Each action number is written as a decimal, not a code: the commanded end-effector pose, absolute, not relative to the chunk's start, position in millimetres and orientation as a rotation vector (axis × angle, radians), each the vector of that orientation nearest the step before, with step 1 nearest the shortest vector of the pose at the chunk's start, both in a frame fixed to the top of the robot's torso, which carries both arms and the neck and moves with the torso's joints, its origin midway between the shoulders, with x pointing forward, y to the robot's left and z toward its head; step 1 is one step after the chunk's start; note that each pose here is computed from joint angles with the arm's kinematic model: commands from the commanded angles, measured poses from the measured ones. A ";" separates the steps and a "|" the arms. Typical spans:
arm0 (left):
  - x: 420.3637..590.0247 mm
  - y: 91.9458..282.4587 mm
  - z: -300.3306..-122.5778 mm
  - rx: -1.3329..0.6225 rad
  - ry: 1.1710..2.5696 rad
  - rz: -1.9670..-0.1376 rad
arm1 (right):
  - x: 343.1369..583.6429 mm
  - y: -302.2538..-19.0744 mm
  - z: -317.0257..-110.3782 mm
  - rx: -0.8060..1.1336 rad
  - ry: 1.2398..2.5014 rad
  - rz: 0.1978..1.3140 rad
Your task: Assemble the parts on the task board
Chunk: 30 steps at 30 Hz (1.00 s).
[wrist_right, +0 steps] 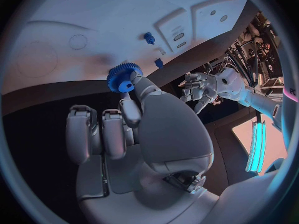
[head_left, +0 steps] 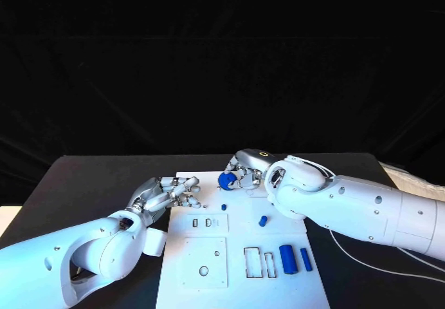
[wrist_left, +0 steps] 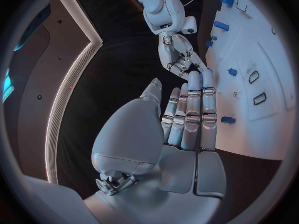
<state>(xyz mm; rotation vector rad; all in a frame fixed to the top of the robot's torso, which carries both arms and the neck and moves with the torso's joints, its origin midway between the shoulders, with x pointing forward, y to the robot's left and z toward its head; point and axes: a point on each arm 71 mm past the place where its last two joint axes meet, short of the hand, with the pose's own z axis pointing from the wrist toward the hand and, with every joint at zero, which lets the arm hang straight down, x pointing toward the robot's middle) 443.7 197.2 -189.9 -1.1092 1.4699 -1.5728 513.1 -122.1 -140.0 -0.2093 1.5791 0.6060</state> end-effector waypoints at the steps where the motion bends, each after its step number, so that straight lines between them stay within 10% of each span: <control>1: 444.6 198.4 -188.6 -1.110 1.457 -1.599 | 514.2 -113.9 -145.1 -0.229 1.597 0.594; 30: 446.2 199.5 -188.9 -1.115 1.457 -1.594 | 525.6 -93.0 -167.1 -0.268 1.621 0.554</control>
